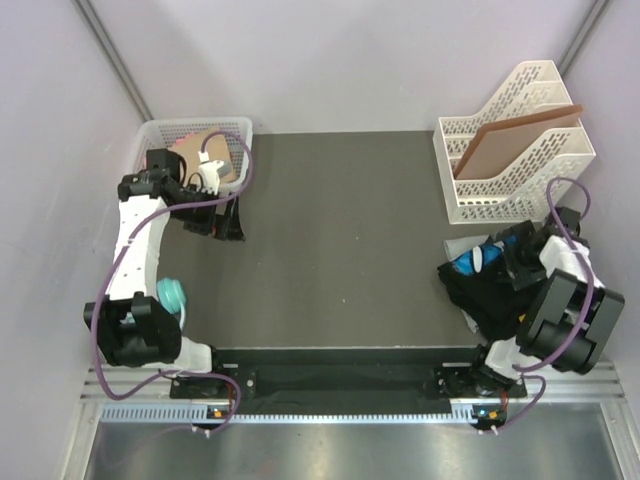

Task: Fold and stack the t-shirts
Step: Put the neatly folded tshirt into the corner of the board with the right arm

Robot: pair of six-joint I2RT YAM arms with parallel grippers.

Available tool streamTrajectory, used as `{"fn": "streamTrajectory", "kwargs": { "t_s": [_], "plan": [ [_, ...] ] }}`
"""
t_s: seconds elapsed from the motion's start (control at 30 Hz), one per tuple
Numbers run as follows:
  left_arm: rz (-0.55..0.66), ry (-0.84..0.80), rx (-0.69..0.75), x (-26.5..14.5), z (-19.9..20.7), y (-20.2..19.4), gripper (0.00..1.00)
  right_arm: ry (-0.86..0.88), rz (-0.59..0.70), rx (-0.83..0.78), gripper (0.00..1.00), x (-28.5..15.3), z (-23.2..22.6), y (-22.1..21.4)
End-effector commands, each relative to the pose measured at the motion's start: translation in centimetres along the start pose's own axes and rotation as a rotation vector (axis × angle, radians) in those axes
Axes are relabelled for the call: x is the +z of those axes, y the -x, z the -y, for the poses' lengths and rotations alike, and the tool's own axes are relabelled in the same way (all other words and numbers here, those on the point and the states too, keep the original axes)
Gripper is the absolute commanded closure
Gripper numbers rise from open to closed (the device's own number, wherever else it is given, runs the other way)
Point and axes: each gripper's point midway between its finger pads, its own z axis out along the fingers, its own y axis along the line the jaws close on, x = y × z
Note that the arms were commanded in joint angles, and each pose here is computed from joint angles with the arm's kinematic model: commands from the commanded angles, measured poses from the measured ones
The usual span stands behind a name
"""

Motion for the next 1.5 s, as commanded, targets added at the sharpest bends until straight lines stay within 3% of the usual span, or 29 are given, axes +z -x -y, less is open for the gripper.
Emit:
{"fn": "streamTrajectory", "kwargs": {
  "t_s": [0.0,0.1,0.2,0.3,0.33,0.4,0.43,0.53,0.6,0.77,1.13,1.47],
  "plan": [
    [0.055,0.045,0.000,-0.3,-0.5,0.7,0.01,0.205,0.201,-0.119,0.00,-6.0,-6.4,2.6],
    [0.066,0.063,-0.015,-0.2,-0.9,1.1,0.01,0.370,0.288,-0.213,0.00,-10.5,-11.2,2.0],
    [0.075,0.079,-0.019,-0.3,-1.0,1.0,0.01,0.556,0.274,-0.378,0.00,-13.5,-16.4,-3.0],
    [0.085,0.092,-0.011,-0.4,-0.9,0.5,0.01,0.705,0.184,-0.623,0.00,-15.1,-20.4,-12.2],
    [0.074,0.094,-0.015,-0.1,-1.1,-0.2,0.01,0.749,0.094,-0.748,0.00,-15.3,-20.9,-17.9],
    [0.092,0.106,-0.001,-0.2,-1.0,-0.4,0.01,0.758,0.092,-0.901,0.00,-15.7,-21.5,-22.4],
    [0.091,0.113,-0.007,0.0,-1.0,-1.0,0.01,0.762,0.004,-1.037,0.00,-15.3,-20.5,-28.2],
    [0.109,0.128,-0.014,0.4,-1.1,-1.6,0.01,0.666,-0.010,-1.281,0.00,-13.8,-18.4,-35.2],
    [0.117,0.135,-0.015,0.6,-1.1,-1.8,0.01,0.592,0.037,-1.386,0.00,-13.5,-17.5,-37.0],
    [0.129,0.156,-0.009,0.6,-1.4,-2.3,0.01,0.499,0.042,-1.475,0.00,-11.5,-16.8,-38.6],
    [0.162,0.160,-0.043,2.4,-2.3,-2.2,0.01,0.368,0.217,-1.524,0.00,-10.2,-17.6,-35.3],
    [0.320,0.286,-0.088,2.2,-5.0,1.2,0.01,0.392,0.219,-1.431,0.00,-10.1,-18.7,-31.7]
  ]
}}
